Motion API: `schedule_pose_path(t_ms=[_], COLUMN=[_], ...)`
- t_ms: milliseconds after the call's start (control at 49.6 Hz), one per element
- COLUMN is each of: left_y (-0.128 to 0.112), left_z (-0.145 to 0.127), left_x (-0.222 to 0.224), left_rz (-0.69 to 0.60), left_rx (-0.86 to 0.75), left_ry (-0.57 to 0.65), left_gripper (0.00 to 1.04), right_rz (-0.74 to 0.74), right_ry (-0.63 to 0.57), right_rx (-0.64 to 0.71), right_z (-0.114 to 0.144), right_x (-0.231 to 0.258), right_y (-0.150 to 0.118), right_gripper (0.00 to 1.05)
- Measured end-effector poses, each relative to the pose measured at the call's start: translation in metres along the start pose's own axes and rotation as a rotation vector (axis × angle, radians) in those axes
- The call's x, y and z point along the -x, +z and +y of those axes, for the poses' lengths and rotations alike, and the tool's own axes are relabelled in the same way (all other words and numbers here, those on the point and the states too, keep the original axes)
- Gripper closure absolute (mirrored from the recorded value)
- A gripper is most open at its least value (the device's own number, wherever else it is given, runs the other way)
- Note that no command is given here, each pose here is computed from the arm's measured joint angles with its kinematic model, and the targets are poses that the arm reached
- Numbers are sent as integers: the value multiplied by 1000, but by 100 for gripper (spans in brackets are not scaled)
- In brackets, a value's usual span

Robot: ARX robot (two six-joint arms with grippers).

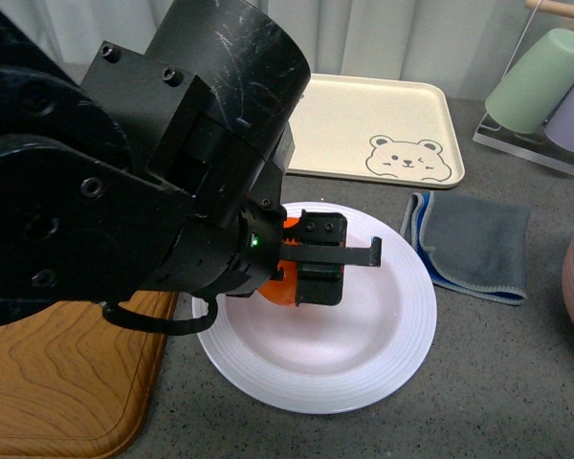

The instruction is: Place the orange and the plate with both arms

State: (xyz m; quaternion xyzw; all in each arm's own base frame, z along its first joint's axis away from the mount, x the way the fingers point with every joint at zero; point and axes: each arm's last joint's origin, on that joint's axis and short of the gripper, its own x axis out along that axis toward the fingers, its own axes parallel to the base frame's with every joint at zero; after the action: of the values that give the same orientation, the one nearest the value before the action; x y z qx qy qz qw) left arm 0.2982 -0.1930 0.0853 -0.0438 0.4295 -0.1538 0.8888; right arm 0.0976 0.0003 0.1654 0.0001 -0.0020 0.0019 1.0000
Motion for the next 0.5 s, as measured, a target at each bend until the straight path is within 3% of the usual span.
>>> schedule_pose_path(t_ms=[161, 222, 403, 504], left_y=[-7, -9, -8, -3], left_z=[2, 2, 1, 7], left_x=[-11, -11, -1, 25], left_rz=[49, 58, 38, -47], left_rx=[10, 11, 73, 170], left_ry=[18, 16, -24, -54], left_gripper=[46, 32, 7, 7], right_rz=[0, 0, 0, 0], right_ry=[0, 0, 0, 0], right_rx=[0, 0, 0, 0], right_z=[0, 0, 0, 0], right_x=[0, 0, 0, 0], right_y=[0, 0, 0, 0], right_gripper=[9, 9, 9, 9])
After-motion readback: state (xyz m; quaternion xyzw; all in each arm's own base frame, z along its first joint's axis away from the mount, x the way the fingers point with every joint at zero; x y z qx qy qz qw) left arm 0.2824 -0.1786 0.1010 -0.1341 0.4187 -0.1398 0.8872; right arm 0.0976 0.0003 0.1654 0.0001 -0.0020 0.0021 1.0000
